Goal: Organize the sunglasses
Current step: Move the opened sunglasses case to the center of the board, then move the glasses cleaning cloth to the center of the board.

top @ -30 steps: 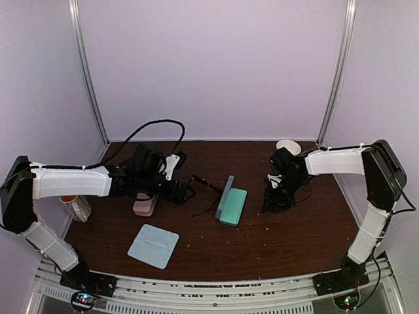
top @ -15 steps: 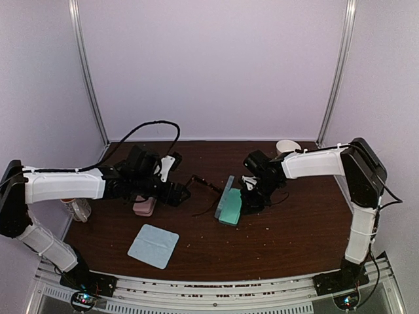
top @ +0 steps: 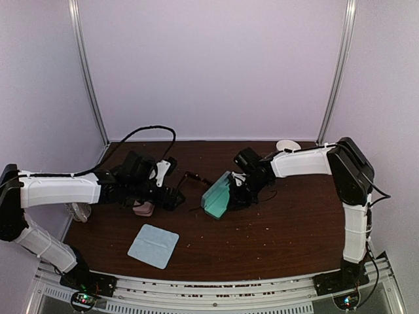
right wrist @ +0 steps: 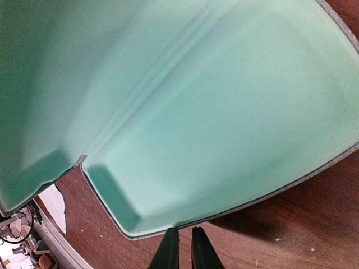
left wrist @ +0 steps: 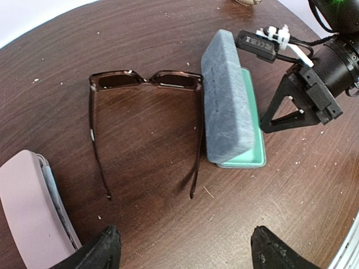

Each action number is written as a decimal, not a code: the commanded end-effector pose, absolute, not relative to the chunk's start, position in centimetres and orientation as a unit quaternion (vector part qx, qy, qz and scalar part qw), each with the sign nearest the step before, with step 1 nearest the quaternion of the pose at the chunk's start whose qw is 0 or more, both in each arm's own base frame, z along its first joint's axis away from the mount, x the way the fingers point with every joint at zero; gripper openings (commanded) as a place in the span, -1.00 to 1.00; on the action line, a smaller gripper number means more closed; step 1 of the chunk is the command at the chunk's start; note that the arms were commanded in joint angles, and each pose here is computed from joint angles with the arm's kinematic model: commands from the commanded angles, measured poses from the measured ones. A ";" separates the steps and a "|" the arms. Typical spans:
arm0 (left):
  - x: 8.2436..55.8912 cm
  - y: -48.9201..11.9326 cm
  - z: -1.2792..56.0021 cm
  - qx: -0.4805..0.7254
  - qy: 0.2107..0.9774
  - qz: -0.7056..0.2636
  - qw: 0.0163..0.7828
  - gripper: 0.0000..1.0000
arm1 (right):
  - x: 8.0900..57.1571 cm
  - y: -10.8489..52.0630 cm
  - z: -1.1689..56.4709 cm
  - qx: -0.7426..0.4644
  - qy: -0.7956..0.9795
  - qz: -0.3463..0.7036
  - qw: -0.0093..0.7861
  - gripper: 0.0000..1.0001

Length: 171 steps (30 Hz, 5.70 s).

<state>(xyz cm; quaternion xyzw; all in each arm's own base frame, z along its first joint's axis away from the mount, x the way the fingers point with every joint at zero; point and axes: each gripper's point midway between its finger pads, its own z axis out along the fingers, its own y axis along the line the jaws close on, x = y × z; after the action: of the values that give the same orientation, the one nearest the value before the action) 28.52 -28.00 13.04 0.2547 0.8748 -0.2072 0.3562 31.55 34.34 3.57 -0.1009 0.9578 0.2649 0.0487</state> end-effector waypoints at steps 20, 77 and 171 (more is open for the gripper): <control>26.4 -22.4 12.5 0.198 0.901 -0.144 0.358 0.66 | 32.2 33.5 16.2 -0.240 0.900 0.257 0.258 -0.87; 24.4 -10.4 7.5 -0.039 0.946 -0.061 0.315 0.33 | 11.1 51.8 9.1 -0.706 0.621 0.231 0.250 0.25; 24.5 -15.7 8.3 0.060 0.923 -0.209 0.318 0.03 | 14.6 45.1 0.5 -0.717 0.658 0.147 0.180 -1.00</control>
<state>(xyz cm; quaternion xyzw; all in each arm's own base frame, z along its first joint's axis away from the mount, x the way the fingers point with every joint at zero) 23.95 -14.25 7.52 0.0357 0.9341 -0.1788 0.3069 14.96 48.39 2.41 -0.7156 0.6401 0.1718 0.2206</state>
